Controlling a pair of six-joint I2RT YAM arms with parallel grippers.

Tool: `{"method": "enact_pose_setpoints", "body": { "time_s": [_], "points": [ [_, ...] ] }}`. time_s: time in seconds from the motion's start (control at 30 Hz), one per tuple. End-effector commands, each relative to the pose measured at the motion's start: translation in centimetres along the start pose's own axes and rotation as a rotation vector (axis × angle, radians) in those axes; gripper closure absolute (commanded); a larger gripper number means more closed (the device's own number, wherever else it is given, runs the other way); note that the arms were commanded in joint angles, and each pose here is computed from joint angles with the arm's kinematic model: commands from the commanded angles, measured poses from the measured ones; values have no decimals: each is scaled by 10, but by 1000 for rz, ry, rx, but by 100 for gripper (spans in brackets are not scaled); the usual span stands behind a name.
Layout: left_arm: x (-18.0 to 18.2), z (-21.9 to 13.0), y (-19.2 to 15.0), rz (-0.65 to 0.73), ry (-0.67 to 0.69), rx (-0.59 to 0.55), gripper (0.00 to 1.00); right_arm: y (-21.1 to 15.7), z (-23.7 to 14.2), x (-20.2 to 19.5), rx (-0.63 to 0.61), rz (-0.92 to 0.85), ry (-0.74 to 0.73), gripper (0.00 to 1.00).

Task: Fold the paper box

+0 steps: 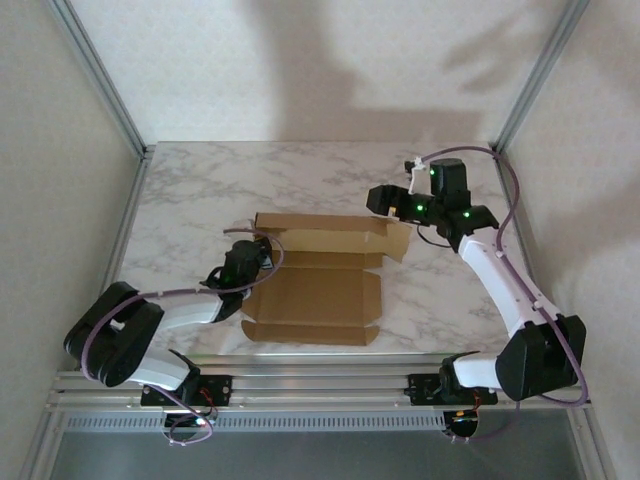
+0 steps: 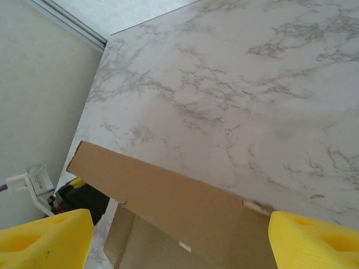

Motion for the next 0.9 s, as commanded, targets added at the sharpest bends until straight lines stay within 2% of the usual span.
{"method": "enact_pose_setpoints", "body": {
  "time_s": [0.0,0.2,0.33,0.4,0.43,0.63,0.77,0.87],
  "points": [
    [13,-7,4,-87,48,-42,63,-13,-5,-6,22,-4,-26,19],
    [21,-29,5,-106,20,-30,37,-31,-15,-9,28,-4,-18,19],
    [16,-51,3,-92,-72,7,17,-46,-19,-15,32,24,-11,22],
    [12,-63,1,-113,-127,26,4,-55,-19,-22,29,47,-19,22],
    [9,-69,-3,-131,-159,47,1,-58,-20,-23,25,54,-18,21],
    [-20,-93,-17,-237,-350,124,1,-82,-8,-42,49,115,-20,14],
    [-54,-106,-19,-247,-488,142,1,-97,4,-55,57,144,-4,1],
    [-80,-113,-21,-254,-563,136,1,-108,13,-63,54,152,5,1]
  ]
}}
Point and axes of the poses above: each hand's point on the last joint's axis, 136 mm out from that joint toward the fingers, its own z axis out along the fingers, its own x axis along the line the jaws close on, y = z × x, the point moved 4 cm from there along -z, back along the fingers, and after that the axes turned 9 degrees about z, right-handed, at the moved point
